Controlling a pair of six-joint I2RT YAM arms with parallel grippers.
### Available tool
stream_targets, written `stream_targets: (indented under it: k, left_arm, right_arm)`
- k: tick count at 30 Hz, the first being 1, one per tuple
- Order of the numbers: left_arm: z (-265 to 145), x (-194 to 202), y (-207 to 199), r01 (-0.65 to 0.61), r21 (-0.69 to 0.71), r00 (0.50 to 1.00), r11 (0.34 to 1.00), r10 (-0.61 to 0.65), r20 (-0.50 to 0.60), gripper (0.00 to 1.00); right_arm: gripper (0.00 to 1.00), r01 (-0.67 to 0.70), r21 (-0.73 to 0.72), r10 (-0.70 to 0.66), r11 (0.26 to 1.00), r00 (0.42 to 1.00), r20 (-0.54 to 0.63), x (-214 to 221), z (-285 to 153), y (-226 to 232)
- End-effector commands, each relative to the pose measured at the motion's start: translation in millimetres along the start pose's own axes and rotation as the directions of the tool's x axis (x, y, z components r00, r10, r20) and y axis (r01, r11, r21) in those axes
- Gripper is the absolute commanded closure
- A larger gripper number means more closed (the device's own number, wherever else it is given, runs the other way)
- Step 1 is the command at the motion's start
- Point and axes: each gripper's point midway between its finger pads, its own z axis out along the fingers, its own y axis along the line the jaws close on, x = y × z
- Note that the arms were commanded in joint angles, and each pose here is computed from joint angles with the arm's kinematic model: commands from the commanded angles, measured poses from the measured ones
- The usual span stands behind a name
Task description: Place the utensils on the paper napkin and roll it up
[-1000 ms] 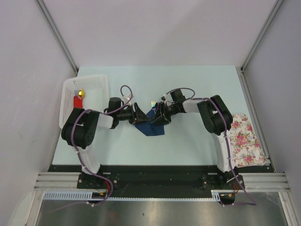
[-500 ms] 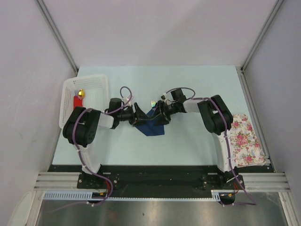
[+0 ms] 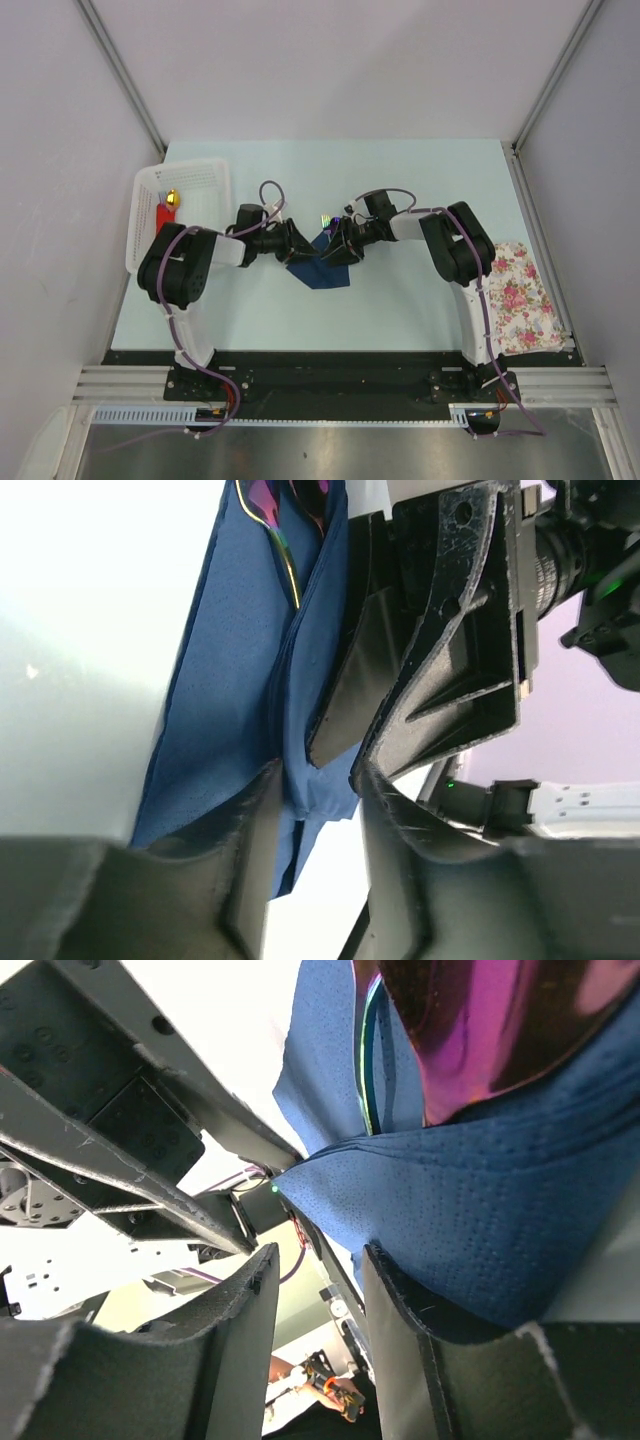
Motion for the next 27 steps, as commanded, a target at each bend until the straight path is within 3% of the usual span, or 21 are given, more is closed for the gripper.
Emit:
stream_targets:
  k: [1, 12, 27]
  left_arm:
    - [5.6, -4.1, 2.9, -0.051, -0.046, 0.999, 0.998, 0.05, -0.017, 0.64]
    - [1.0, 1.6, 16.4, -0.099, -0.148, 0.994, 0.984, 0.089, -0.068, 1.0]
    - [-6.8, -0.8, 11.3, -0.142, -0.172, 0.989, 0.975, 0.134, -0.056, 1.0]
  right_arm:
    - [0.57, -0.037, 0.051, 0.035, 0.998, 0.999, 0.028, -3.9, 4.5, -20.9]
    - [0.59, 0.013, 0.038, -0.015, 0.999, 0.999, 0.048, -8.3, -1.6, -8.1]
    - [0.65, 0.154, -0.037, -0.147, 0.987, 0.978, 0.147, -24.6, -41.7, 42.2]
